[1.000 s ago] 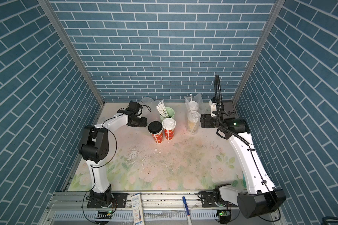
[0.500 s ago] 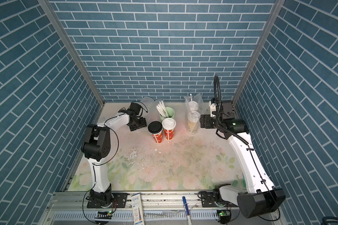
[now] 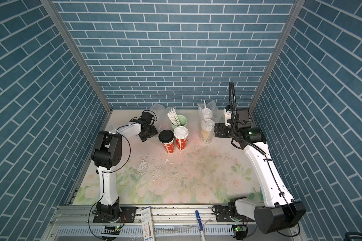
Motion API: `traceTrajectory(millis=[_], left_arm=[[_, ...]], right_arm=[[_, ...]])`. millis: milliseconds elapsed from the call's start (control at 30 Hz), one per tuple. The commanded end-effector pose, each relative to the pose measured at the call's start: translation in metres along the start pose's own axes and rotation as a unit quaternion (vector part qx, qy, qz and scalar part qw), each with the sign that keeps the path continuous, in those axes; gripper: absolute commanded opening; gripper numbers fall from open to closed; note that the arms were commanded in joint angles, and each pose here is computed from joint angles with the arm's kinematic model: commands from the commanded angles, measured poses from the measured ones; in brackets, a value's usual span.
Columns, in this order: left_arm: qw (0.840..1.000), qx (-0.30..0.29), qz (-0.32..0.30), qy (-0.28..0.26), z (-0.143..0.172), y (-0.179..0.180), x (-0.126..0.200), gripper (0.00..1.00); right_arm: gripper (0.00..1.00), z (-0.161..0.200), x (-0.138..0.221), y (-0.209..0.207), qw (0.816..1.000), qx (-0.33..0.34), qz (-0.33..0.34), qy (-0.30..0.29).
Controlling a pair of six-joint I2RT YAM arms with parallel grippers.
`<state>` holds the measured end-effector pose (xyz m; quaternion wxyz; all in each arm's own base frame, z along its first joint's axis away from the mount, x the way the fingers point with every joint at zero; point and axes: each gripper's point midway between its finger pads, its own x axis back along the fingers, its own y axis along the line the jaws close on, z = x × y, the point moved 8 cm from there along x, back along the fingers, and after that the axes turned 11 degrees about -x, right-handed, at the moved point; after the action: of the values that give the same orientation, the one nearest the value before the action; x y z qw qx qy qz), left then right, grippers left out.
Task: Pack milk tea into plastic carrier bags
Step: Adjust the plastic carrier bag at the center of the board.
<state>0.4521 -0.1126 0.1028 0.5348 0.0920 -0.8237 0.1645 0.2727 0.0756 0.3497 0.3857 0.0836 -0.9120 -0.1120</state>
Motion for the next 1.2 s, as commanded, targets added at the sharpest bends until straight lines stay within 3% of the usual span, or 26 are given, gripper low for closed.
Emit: traceTrajectory(millis=[0, 200, 400, 733, 1167], left_arm=[[1.0, 0.015, -0.015, -0.01, -0.004, 0.0, -0.006, 0.66], [1.0, 0.011, -0.026, -0.006, 0.0, 0.005, -0.005, 0.27], [0.999, 0.008, -0.038, -0.014, 0.002, 0.01, 0.002, 0.0], [0.997, 0.019, -0.033, -0.061, -0.002, 0.013, 0.034, 0.0], [0.991, 0.055, -0.018, -0.118, 0.032, 0.052, 0.112, 0.0]], right_arm=[[0.85, 0.001, 0.006, -0.001, 1.0, -0.002, 0.003, -0.01], [0.85, 0.002, 0.006, -0.001, 1.0, -0.003, 0.004, -0.01], [0.85, 0.005, 0.008, -0.002, 1.0, -0.005, 0.004, -0.012], [0.85, 0.008, 0.013, -0.003, 1.0, -0.006, 0.004, -0.018], [0.85, 0.013, 0.019, 0.004, 0.999, -0.021, -0.039, -0.011]])
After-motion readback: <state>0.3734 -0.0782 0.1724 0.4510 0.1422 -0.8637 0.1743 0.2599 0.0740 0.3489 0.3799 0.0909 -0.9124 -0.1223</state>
